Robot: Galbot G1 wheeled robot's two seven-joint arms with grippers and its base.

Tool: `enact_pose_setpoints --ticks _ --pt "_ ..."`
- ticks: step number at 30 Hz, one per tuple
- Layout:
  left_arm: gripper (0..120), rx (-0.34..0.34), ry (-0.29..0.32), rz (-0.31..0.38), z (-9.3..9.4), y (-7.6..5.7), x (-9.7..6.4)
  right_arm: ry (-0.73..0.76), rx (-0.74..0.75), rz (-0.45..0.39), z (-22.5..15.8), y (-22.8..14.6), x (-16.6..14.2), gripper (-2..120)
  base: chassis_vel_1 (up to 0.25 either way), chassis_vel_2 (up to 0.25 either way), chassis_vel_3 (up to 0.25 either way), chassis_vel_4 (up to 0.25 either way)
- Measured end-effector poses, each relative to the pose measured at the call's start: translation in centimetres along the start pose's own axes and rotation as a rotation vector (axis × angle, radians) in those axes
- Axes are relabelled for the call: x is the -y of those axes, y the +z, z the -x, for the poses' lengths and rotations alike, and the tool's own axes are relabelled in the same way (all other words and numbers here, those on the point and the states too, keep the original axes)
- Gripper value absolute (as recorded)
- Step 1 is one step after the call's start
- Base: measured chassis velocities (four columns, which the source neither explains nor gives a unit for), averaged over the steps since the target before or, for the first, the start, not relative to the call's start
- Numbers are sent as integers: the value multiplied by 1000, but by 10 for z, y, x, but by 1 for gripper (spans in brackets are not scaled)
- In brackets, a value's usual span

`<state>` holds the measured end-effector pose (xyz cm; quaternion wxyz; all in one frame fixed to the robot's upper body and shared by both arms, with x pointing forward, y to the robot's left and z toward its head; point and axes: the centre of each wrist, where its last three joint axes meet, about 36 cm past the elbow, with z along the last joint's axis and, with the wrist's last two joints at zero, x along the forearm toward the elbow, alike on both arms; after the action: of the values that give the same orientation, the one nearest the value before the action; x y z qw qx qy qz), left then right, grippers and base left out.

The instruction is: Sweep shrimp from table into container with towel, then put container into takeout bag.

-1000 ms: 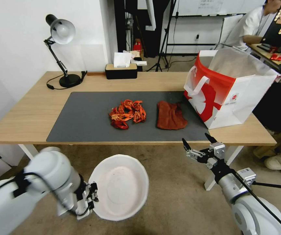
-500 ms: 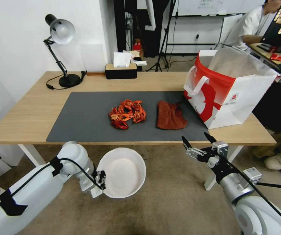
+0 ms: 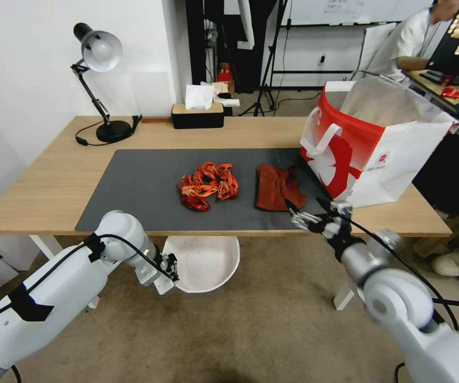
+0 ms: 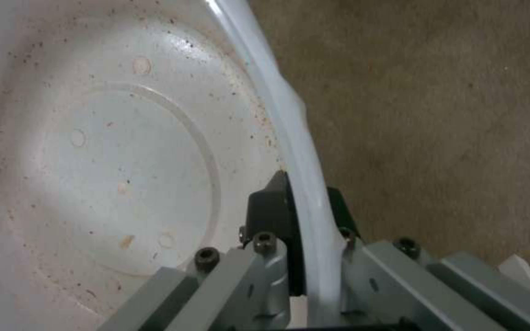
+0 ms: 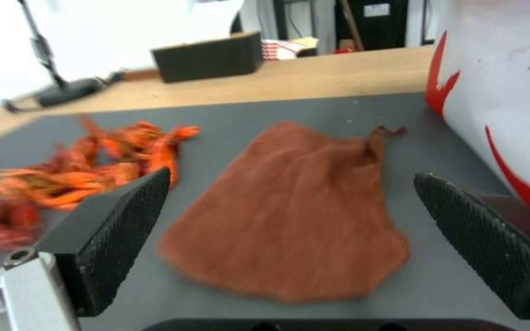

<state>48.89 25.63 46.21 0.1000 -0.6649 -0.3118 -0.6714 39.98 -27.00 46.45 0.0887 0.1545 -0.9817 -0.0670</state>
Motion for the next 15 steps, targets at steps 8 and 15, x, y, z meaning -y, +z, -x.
enact_pose_setpoints --ticks 8,15 --pt "0 -53 -6 54 -6 -2 -4 81 -63 -92 77 -27 -9 100 0 0 0 0" --pt "0 -73 2 78 -13 -4 -2 171 -165 -133 110 -29 -33 100 0 0 0 0"
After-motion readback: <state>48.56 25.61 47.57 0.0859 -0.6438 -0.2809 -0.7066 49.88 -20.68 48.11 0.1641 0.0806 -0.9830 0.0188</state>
